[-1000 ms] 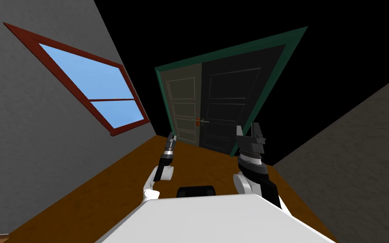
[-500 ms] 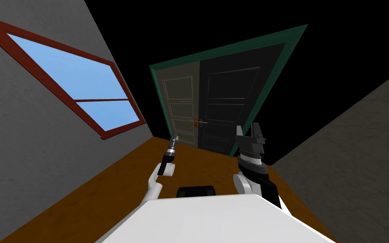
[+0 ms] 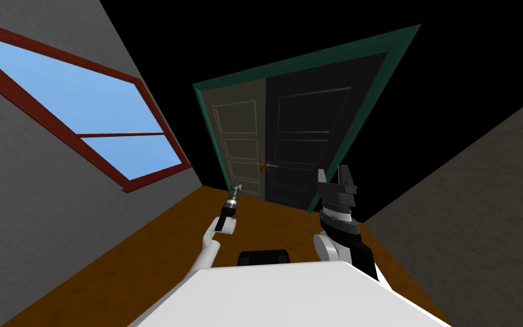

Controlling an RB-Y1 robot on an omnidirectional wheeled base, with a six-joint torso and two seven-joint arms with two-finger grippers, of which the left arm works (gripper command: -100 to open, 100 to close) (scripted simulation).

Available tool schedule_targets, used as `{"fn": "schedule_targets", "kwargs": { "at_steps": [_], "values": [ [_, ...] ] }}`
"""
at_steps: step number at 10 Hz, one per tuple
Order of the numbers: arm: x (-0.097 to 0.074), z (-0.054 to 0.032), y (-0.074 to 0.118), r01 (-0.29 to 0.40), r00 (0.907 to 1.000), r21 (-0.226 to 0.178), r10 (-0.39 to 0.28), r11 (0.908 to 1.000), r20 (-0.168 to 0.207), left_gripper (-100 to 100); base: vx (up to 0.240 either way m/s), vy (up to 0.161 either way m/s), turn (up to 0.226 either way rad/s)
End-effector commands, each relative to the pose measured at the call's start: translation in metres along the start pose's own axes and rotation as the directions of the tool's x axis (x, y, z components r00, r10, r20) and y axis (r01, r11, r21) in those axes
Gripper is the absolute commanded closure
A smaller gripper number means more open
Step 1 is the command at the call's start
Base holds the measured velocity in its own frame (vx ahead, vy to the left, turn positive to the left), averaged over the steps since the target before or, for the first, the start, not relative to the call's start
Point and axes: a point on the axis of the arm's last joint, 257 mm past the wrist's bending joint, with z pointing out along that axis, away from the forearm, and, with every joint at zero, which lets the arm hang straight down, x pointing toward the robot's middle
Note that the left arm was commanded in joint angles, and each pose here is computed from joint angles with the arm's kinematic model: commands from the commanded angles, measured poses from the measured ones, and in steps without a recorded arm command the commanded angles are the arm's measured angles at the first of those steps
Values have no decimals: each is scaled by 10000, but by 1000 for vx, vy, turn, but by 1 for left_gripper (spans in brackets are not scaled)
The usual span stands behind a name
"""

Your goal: Pull the door open

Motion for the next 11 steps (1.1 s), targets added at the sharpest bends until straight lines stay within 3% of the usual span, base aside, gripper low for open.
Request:
{"fn": "schedule_targets", "kwargs": {
  "at_steps": [1,7,11],
  "values": [
    [-11,48,113,57,10000,-225,-59,9997,-61,-100,91,-14,-59],
    [-28,200,453,184,9996,-920,-204,9956,-211,-100,82,-12,-56],
    [-51,232,623,212,9994,-1297,-244,9913,-227,-100,71,-9,-33]
  ]
}}
